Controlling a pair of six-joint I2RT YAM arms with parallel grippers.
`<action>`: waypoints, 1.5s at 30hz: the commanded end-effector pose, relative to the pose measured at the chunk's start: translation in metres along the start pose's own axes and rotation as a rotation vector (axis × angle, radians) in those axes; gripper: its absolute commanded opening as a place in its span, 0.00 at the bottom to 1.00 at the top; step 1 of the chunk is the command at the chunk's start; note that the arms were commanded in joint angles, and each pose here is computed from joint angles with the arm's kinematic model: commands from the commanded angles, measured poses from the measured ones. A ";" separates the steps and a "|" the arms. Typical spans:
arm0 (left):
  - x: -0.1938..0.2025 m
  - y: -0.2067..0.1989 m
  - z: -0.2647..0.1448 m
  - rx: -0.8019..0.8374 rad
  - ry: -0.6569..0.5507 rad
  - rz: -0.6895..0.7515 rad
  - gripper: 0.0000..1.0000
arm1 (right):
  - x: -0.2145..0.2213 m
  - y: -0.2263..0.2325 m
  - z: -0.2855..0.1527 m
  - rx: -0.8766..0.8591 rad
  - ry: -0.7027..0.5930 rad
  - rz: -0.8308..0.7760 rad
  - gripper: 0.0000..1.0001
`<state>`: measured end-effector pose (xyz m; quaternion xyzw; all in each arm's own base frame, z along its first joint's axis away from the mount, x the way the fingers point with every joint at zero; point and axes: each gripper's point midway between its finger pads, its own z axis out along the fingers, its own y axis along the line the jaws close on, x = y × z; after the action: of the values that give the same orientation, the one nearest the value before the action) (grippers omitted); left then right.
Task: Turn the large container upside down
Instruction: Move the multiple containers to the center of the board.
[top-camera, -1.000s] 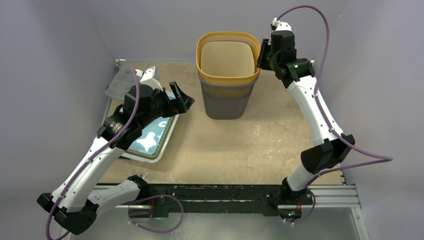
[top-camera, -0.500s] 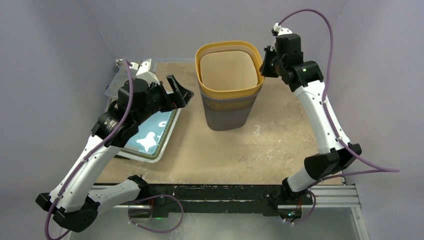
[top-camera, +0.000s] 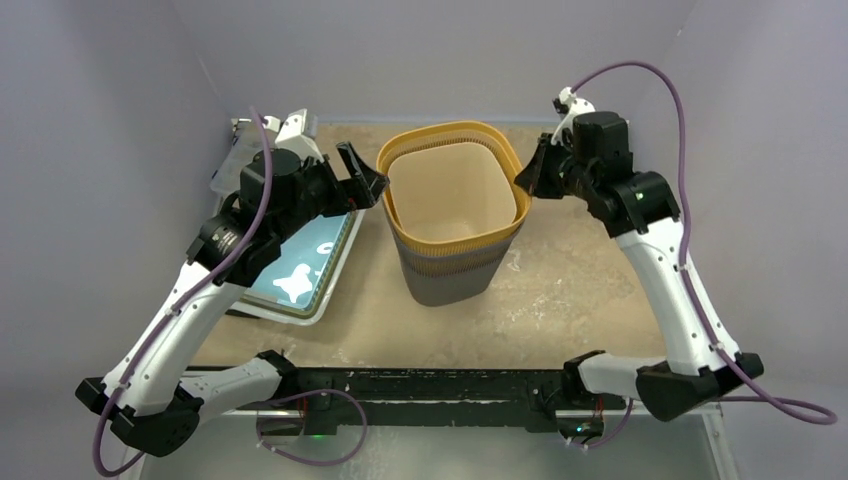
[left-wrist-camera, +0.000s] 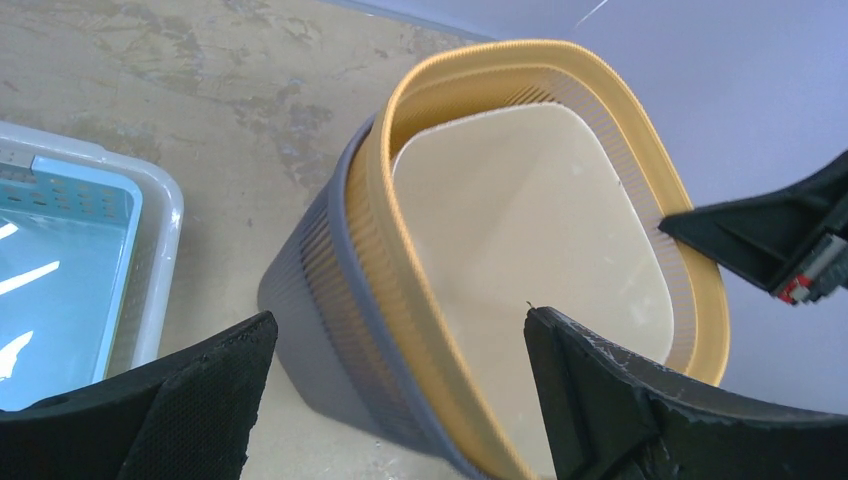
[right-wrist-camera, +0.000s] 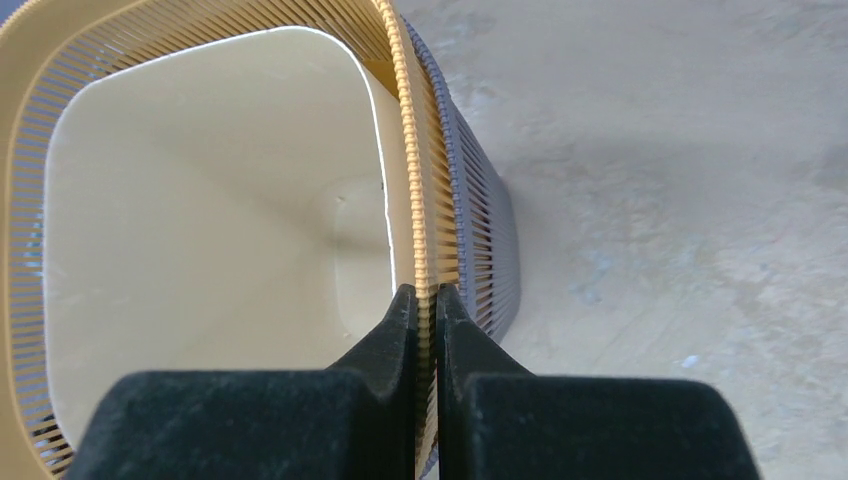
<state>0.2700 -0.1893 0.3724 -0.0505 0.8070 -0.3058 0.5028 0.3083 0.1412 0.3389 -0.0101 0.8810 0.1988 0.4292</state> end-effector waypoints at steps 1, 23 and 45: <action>-0.011 -0.007 -0.002 0.022 -0.030 0.019 0.94 | 0.017 0.065 -0.026 -0.238 0.019 0.093 0.00; 0.004 0.021 -0.031 -0.073 0.005 0.032 0.87 | -0.034 0.105 -0.061 -0.316 -0.121 -0.081 0.49; 0.043 0.031 -0.060 -0.075 0.161 0.004 0.86 | 0.029 0.125 -0.008 -0.005 0.081 -0.389 0.41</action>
<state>0.2080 -0.1506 0.3363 -0.0490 0.8593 -0.2639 0.4354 0.2604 0.2757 0.3299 -0.2002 0.8944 0.1382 0.3753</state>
